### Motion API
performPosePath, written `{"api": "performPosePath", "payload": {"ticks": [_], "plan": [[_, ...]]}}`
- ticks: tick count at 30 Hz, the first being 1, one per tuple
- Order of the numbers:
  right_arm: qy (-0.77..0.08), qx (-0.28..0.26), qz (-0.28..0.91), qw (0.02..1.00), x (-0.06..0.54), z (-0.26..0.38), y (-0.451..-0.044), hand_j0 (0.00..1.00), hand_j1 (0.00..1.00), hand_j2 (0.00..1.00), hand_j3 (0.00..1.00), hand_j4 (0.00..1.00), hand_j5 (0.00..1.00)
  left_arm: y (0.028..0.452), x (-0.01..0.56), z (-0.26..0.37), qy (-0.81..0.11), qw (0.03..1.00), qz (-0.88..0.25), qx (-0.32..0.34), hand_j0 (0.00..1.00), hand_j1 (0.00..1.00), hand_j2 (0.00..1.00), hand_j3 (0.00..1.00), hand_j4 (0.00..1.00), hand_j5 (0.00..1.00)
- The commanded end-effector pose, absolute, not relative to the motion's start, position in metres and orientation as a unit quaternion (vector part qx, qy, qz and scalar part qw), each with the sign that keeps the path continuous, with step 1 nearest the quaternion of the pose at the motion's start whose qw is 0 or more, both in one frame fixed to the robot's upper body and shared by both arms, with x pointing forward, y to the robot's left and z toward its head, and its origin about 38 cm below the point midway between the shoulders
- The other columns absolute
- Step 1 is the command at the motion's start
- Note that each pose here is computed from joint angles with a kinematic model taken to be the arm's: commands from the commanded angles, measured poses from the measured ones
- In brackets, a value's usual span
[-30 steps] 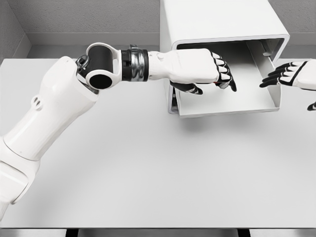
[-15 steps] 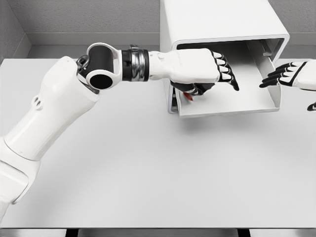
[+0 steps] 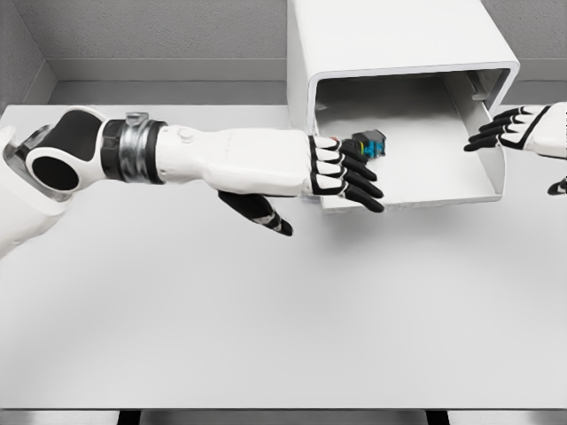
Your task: Slide open multi-storey tabletop storage cabinets and put open load switch and slide close multi-storey tabletop storage cabinets
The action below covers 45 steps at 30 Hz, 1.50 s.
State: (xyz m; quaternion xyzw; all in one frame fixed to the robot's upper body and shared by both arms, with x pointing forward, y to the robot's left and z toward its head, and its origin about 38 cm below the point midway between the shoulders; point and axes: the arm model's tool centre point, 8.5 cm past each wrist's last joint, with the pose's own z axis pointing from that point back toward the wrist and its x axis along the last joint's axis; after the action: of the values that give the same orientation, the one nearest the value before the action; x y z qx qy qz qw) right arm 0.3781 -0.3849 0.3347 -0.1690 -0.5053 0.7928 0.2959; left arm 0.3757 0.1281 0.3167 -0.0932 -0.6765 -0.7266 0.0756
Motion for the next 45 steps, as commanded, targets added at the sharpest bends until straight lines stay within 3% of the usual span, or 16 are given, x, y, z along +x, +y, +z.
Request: {"api": "performPosePath", "payload": {"ticks": [1, 7, 14, 29, 45], "plan": [[-0.526, -0.163, 0.783, 0.288, 0.381, 0.334, -0.375, 1.0, 1.0, 1.0, 1.0, 1.0, 1.0, 0.176, 0.374, 0.317, -0.661, 0.127, -0.734, -0.09, 1.0, 1.0, 1.0, 1.0, 1.0, 1.0], [-0.568, -0.13, 0.764, 0.276, 0.389, 0.314, -0.347, 1.0, 1.0, 1.0, 1.0, 1.0, 1.0, 0.202, 0.371, 0.299, -0.653, 0.175, -0.73, -0.102, 1.0, 1.0, 1.0, 1.0, 1.0, 1.0], [-0.555, -0.128, 0.769, 0.29, 0.384, 0.306, -0.356, 1.0, 1.0, 1.0, 1.0, 1.0, 1.0, 0.202, 0.371, 0.297, -0.652, 0.176, -0.73, -0.102, 1.0, 1.0, 1.0, 1.0, 1.0, 1.0], [-0.573, -0.09, 0.762, 0.287, 0.385, 0.283, -0.333, 1.0, 1.0, 1.0, 1.0, 1.0, 1.0, 0.204, 0.37, 0.294, -0.651, 0.181, -0.73, -0.103, 1.0, 1.0, 1.0, 1.0, 1.0, 1.0], [-0.572, -0.101, 0.757, 0.298, 0.408, 0.265, -0.33, 1.0, 1.0, 1.0, 1.0, 1.0, 1.0, 0.204, 0.37, 0.293, -0.652, 0.182, -0.728, -0.104, 1.0, 1.0, 1.0, 1.0, 1.0, 1.0]]}}
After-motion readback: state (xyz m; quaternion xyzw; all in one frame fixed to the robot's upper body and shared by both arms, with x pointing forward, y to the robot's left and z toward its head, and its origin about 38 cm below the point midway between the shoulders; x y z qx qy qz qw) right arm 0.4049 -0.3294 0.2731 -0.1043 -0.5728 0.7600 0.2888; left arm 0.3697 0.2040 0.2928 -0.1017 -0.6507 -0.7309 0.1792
